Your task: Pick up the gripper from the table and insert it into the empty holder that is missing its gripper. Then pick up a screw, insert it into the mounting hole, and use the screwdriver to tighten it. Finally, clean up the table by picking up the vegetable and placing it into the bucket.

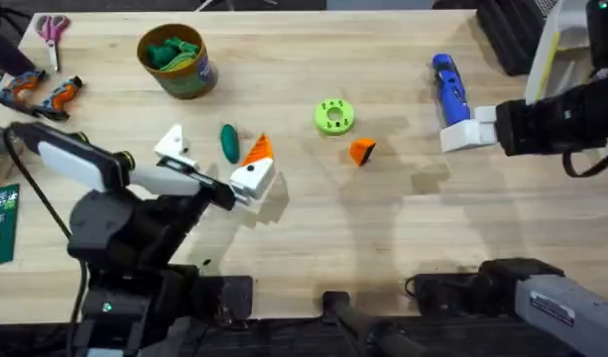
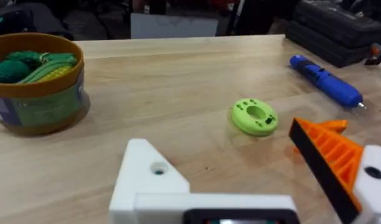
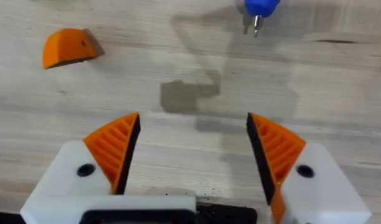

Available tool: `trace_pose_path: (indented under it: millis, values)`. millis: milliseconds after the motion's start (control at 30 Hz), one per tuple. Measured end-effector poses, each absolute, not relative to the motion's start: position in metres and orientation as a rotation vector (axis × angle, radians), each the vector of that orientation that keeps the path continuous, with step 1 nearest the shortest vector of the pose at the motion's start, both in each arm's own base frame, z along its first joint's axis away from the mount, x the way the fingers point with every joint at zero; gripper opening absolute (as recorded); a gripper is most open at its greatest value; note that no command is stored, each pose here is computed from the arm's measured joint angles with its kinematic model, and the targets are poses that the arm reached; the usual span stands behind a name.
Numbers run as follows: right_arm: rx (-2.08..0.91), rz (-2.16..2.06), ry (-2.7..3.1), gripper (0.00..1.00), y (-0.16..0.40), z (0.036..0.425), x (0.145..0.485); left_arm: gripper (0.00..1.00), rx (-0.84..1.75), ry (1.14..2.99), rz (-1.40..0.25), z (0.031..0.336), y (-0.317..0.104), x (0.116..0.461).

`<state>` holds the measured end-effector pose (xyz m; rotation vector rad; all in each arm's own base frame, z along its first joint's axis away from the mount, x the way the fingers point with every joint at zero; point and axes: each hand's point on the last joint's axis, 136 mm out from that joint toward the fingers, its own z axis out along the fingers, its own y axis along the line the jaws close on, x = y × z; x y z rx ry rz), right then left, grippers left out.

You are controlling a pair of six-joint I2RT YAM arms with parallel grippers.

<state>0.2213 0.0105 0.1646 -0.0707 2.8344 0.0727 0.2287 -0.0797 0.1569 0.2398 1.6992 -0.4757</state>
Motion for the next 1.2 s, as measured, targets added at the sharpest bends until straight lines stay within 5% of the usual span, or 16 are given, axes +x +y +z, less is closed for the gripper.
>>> trace_pose_path:
  millis: [500,1200]
  values:
    - [-0.071,0.073,2.834,0.991,0.011,0.165,0.221,0.985,0.659,1.54,-0.706,0.163,-0.132,0.185]
    - [-0.07,0.073,2.834,0.991,0.011,0.165,0.221,0.985,0.681,1.537,-0.755,0.163,-0.137,0.179]
